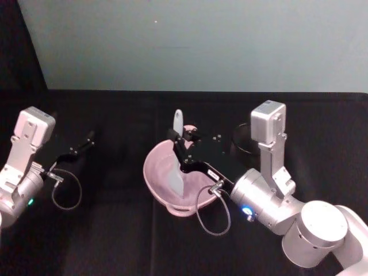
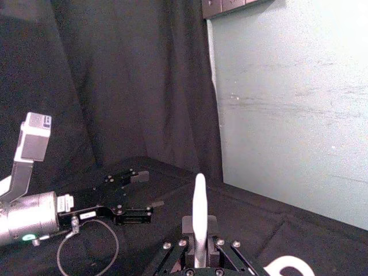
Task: Use the one hand to pick up the spoon and stir the clear water in the bowl.
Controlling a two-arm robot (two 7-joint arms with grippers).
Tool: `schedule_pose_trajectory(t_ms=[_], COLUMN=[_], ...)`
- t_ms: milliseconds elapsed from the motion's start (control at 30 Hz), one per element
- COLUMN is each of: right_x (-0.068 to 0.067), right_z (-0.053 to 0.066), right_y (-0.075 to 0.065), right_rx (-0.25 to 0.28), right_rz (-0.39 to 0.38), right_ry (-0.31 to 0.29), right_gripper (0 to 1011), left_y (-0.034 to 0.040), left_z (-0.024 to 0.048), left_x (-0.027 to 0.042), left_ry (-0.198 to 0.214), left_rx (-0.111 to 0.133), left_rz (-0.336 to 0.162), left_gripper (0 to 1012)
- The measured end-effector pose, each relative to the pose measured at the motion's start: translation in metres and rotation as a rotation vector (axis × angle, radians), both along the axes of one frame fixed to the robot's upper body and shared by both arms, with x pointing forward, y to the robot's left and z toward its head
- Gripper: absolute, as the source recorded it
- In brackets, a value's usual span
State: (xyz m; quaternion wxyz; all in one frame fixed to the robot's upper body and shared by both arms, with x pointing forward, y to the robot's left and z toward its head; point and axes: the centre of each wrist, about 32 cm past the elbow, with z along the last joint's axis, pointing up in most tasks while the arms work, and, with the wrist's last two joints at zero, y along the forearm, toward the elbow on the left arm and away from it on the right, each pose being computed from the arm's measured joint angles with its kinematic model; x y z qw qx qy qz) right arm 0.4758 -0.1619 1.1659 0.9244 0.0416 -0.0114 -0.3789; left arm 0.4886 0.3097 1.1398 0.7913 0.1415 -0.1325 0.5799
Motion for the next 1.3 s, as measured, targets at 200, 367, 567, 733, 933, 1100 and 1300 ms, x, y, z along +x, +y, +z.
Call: schedule_pose_trajectory(t_ms=[200, 367, 567, 733, 933, 1100, 1300], right_x=[0.010, 0.019, 0.029, 0.035, 0.044, 0.047, 0.044], right_z=[-0.003, -0.005, -0.007, -0.008, -0.012, -0.011, -0.002], right_y=[0.010, 0.016, 0.019, 0.019, 0.016, 0.009, -0.008], right_rx=[0.019, 0.030, 0.030, 0.025, 0.006, -0.021, -0.078], right_rz=[0.008, 0.001, -0.032, -0.060, -0.110, -0.143, -0.164], right_ry=[-0.007, -0.024, -0.036, -0.044, -0.060, -0.062, -0.049], right_gripper=[127, 127, 127, 127, 127, 127, 127], left_y=[0.0000, 0.0000, 0.0000, 0.0000, 0.0000, 0.0000, 0.0000], left_z=[0.0000, 0.0000, 0.0000, 0.0000, 0.0000, 0.0000, 0.0000], left_x=[0.0000, 0.0000, 0.0000, 0.0000, 0.0000, 0.0000, 0.0000], left_ry=[0.000, 0.000, 0.000, 0.000, 0.000, 0.000, 0.000], left_rx=[0.000, 0.000, 0.000, 0.000, 0.000, 0.000, 0.000], left_rz=[0.000, 0.000, 0.000, 0.000, 0.000, 0.000, 0.000], left_gripper=[1011, 1011, 1011, 1011, 1011, 1011, 1011])
